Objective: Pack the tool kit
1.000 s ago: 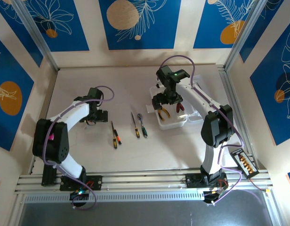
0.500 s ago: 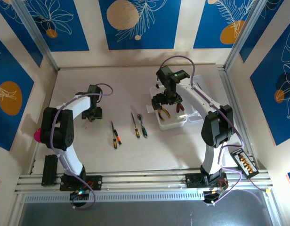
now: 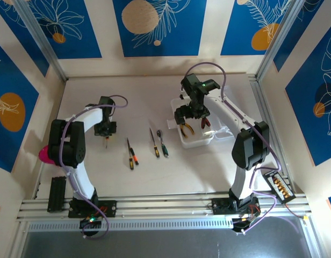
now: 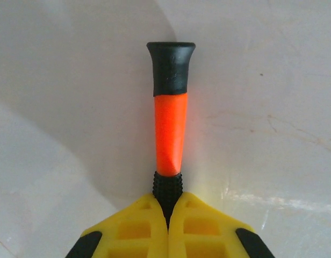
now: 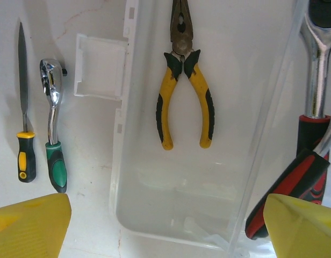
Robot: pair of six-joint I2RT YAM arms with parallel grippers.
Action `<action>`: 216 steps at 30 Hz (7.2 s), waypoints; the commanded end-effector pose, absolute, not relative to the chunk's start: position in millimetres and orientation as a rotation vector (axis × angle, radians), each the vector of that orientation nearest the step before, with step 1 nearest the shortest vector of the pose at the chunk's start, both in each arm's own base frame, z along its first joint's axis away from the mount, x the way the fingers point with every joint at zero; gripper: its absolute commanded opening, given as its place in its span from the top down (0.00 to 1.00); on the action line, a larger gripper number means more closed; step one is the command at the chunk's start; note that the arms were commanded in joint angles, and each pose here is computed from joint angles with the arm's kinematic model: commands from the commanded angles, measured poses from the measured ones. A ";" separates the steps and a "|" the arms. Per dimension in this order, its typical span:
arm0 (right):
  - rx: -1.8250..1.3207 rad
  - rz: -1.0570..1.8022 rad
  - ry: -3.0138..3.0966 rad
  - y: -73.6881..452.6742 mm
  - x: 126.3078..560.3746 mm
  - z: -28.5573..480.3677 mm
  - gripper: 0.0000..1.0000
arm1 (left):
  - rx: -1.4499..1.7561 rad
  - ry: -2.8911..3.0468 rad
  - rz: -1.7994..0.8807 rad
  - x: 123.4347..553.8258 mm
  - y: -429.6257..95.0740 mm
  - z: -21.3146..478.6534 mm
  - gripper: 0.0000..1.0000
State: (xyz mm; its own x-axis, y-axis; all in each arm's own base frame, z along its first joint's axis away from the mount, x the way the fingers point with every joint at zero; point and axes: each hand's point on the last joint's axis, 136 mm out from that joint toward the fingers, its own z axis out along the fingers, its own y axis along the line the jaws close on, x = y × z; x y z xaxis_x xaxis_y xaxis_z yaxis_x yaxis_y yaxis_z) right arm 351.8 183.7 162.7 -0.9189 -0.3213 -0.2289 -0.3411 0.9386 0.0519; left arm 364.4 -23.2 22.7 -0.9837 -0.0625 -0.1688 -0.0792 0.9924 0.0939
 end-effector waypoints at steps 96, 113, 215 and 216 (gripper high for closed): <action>0.225 -0.025 2.169 22.8 352.9 282.3 1.00 | 0.608 2.442 -0.307 351.8 -200.4 166.6 0.00; 0.218 0.018 2.126 17.8 400.1 263.4 1.00 | 0.611 2.463 -0.355 348.3 -205.8 162.2 0.00; -0.356 0.429 2.454 178.9 341.3 184.0 0.01 | 0.036 3.019 -0.224 228.2 -139.5 4.7 0.49; -0.357 0.429 2.453 179.1 341.0 184.4 0.01 | 0.039 3.024 -0.222 227.8 -139.7 2.9 0.52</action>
